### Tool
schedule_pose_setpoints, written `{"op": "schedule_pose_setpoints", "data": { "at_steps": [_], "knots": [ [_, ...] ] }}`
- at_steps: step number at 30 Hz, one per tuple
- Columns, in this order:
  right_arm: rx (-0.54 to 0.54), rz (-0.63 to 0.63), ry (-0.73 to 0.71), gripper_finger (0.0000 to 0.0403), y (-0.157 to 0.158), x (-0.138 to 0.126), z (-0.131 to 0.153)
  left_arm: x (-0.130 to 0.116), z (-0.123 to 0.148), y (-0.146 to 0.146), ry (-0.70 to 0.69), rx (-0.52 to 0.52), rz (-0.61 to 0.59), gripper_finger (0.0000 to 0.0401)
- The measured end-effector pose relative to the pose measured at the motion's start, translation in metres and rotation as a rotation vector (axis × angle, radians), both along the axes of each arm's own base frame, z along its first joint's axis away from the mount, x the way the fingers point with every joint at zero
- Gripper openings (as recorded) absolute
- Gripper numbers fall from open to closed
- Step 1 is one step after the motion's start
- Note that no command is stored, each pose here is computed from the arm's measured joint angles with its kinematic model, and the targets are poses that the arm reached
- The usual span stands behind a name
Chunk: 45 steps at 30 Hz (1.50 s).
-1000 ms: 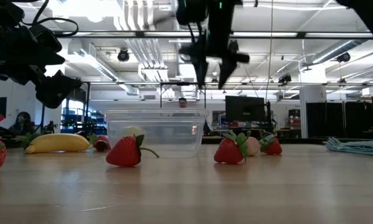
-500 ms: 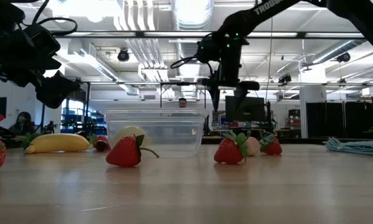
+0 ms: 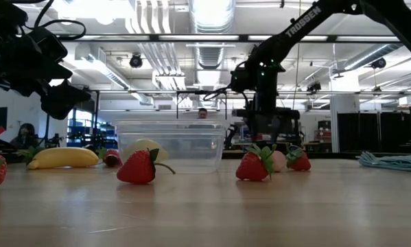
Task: Pick and placing Produce into tupperware
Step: Put the peach into the transparent bin
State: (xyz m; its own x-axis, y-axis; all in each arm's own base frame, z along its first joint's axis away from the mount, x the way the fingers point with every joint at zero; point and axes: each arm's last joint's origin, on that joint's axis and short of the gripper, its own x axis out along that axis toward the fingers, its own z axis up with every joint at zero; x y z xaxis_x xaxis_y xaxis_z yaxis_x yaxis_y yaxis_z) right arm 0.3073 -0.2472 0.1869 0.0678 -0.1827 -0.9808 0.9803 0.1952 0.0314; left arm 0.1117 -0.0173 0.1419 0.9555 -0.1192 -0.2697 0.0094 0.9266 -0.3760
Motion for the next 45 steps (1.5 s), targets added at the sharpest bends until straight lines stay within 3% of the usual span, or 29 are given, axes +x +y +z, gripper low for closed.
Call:
{"op": "schedule_pose_setpoints", "data": {
  "at_steps": [20,32,45],
  "knots": [
    [-0.02,-0.032,-0.043,0.0234,-0.001,-0.006,-0.026,0.0,0.0,0.0,0.0,0.0,0.0,0.0249],
    [-0.006,-0.061,-0.092,0.0242,0.002,-0.006,-0.036,0.0,0.0,0.0,0.001,0.001,0.001,0.0249],
    [0.007,-0.068,-0.09,0.0188,0.003,-0.008,-0.04,0.0,0.0,0.0,0.001,0.001,0.001,0.0249]
  ]
}}
